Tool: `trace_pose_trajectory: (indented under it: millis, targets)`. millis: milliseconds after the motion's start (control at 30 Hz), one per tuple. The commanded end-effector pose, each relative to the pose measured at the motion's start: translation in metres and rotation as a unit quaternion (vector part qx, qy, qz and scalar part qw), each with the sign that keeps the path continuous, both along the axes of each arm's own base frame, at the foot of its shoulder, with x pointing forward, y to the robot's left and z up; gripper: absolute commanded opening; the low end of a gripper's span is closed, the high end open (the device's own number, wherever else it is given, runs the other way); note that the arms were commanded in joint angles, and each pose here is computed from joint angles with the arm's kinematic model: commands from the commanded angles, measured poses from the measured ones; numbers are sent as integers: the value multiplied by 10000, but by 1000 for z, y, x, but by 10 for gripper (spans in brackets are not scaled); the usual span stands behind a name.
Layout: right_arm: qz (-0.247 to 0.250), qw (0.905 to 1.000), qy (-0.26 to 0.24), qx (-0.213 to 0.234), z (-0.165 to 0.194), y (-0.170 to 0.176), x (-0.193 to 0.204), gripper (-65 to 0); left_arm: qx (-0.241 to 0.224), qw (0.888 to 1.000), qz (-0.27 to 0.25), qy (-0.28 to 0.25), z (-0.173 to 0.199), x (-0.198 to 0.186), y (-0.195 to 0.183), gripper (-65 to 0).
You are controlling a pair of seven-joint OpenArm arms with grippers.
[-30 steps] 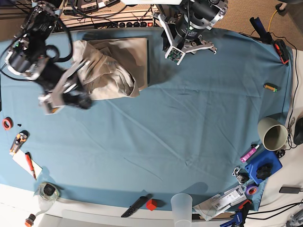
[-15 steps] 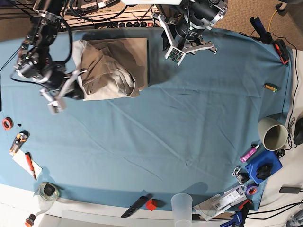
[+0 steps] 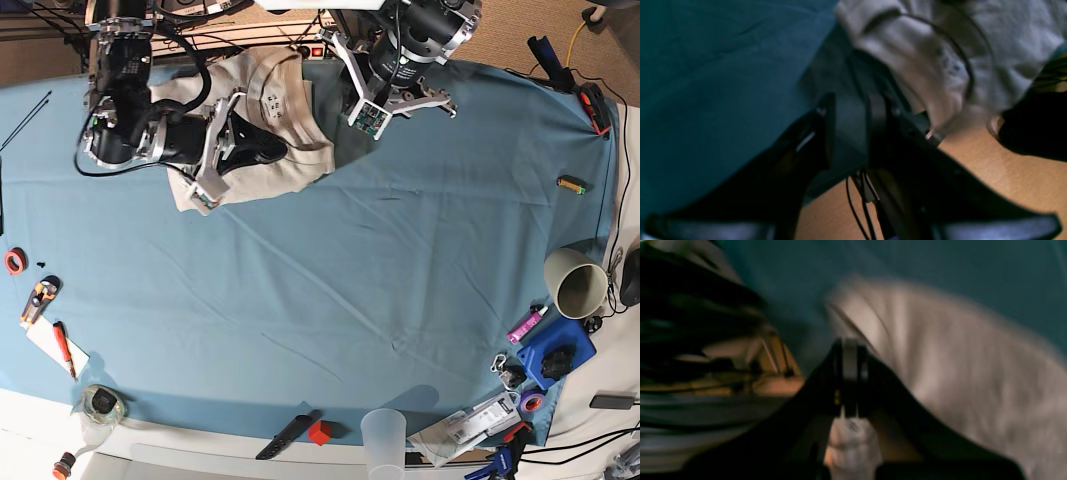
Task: Fold the T-shirt properly
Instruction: 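Press and tuck the folded edge with the right gripper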
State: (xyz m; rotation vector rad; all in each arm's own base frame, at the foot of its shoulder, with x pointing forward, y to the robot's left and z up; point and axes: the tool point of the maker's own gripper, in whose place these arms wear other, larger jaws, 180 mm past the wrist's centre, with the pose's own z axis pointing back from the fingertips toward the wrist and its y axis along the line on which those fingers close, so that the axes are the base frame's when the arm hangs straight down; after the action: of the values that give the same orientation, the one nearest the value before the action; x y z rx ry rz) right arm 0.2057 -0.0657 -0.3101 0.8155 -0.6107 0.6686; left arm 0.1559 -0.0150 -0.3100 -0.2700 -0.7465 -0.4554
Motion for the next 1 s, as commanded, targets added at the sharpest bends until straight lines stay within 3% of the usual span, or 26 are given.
trace_pose_trajectory:
  millis: [0,100,200,267,333,600,733,867,967]
  targets:
    - [16,9999,-165,31,9,-3,4,-650,-128,9998,30,-172,9,4,-3,-506]
    - [-25,9996,-200,-212,4,-10,8,-650,-132,9997,31,-178,9,4,-3,-506]
    - [-161,9953,-252,-923,-13,-26,14,-650,-148,9997,33,-204,10,5,-3,-506]
    - [-446,9921,-500,-1057,-15,-34,31,-650,-188,9994,37,-276,12,6,-4,-506]
    - [-556,9906,-424,-1175,-24,-40,40,-650,-200,9994,39,-295,13,7,-4,-506]
    - [-961,9883,550,-1045,-72,-61,57,-650,-241,9990,46,-382,16,9,-5,-506]
    - [-810,9895,709,-963,-68,-60,54,-650,-241,9990,46,-382,16,9,-5,-506]
    - [-507,9983,203,-184,-16,-42,57,-650,-65,9989,80,-452,15,12,0,-506]
    - [-341,9988,-139,-322,2,-44,51,-650,268,9978,145,-587,14,16,10,-506]
